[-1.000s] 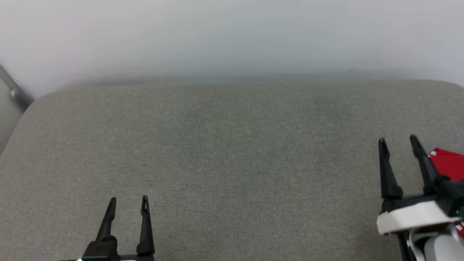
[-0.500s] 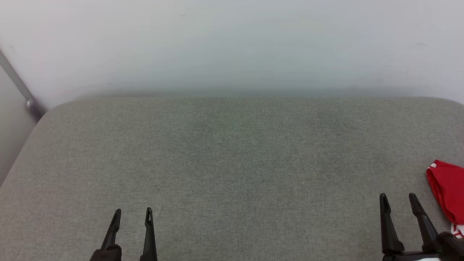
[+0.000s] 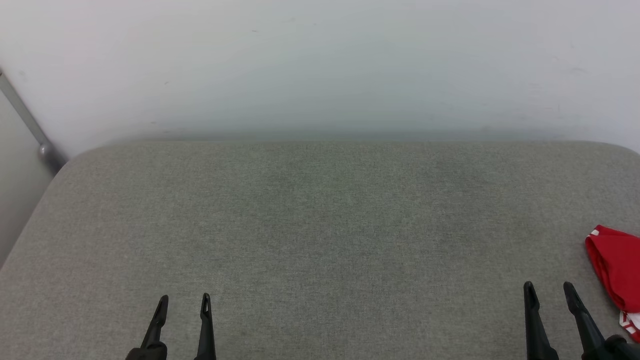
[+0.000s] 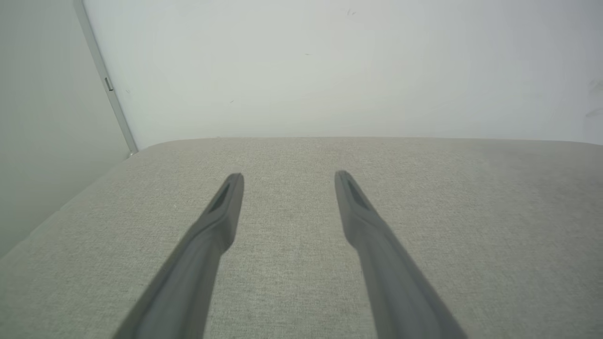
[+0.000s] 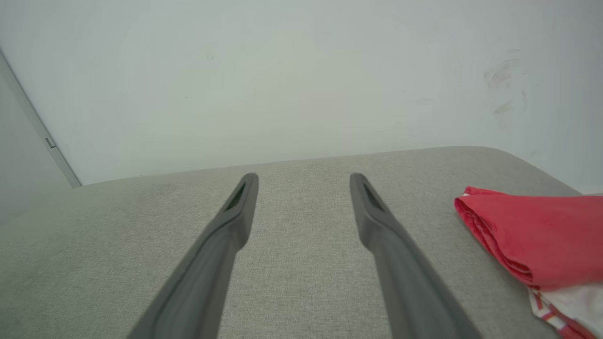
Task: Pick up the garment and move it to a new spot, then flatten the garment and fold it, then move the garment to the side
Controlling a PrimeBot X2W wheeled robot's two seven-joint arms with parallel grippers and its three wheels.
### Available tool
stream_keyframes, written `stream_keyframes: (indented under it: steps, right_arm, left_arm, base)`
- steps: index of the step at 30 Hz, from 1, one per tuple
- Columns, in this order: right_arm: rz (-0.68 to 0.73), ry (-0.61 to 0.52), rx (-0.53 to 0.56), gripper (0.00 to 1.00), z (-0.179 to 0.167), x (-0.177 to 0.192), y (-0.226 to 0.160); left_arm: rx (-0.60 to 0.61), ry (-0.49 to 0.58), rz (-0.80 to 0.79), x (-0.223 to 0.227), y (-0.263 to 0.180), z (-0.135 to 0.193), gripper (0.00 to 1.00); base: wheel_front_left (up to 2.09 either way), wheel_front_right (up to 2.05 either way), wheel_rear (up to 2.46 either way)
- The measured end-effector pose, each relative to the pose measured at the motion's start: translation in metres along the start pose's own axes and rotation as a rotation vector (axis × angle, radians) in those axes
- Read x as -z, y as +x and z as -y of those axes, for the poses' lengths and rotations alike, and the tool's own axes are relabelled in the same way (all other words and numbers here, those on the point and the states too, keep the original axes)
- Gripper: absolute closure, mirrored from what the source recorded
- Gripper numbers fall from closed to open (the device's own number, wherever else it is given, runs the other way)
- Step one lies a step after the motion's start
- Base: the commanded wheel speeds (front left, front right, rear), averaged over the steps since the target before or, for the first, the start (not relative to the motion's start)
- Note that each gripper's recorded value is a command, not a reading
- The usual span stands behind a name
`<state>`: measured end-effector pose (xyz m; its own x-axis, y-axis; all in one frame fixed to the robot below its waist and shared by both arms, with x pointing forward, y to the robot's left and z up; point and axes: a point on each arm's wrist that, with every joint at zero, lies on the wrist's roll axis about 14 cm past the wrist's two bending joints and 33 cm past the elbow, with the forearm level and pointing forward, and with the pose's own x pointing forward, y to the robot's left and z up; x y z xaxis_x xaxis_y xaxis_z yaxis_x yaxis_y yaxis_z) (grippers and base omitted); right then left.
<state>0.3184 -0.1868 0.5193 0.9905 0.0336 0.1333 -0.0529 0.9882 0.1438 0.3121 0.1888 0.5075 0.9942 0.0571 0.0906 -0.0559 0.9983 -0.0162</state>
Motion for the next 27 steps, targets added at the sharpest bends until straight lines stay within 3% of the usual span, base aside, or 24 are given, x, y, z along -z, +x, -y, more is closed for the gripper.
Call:
stream_keyframes:
  steps: [3, 4, 9, 27]
  right_arm:
    - [-0.003, 0.001, 0.0, 0.0, 0.0, 0.001, -0.001]
    - [-0.008, 0.001, 0.001, 1.0, 0.0, 0.002, -0.001]
    - [-0.054, 0.016, 0.01, 1.0, 0.002, 0.016, -0.005]
    - [-0.082, 0.339, 0.087, 1.0, 0.011, 0.024, 0.006]
  left_arm:
    - [-0.001, -0.009, -0.004, 0.001, 0.0, -0.001, 0.0]
    - [-0.003, -0.012, -0.008, 0.003, 0.0, -0.001, 1.0]
    - [-0.008, -0.025, -0.061, 0.018, -0.004, -0.002, 1.0]
    - [-0.072, -0.373, -0.137, 0.031, 0.007, -0.01, 1.0]
  base:
    - [0.0, 0.0, 0.0]
    - [0.0, 0.0, 0.0]
    - [0.0, 0.0, 0.0]
    - [0.0, 0.0, 0.0]
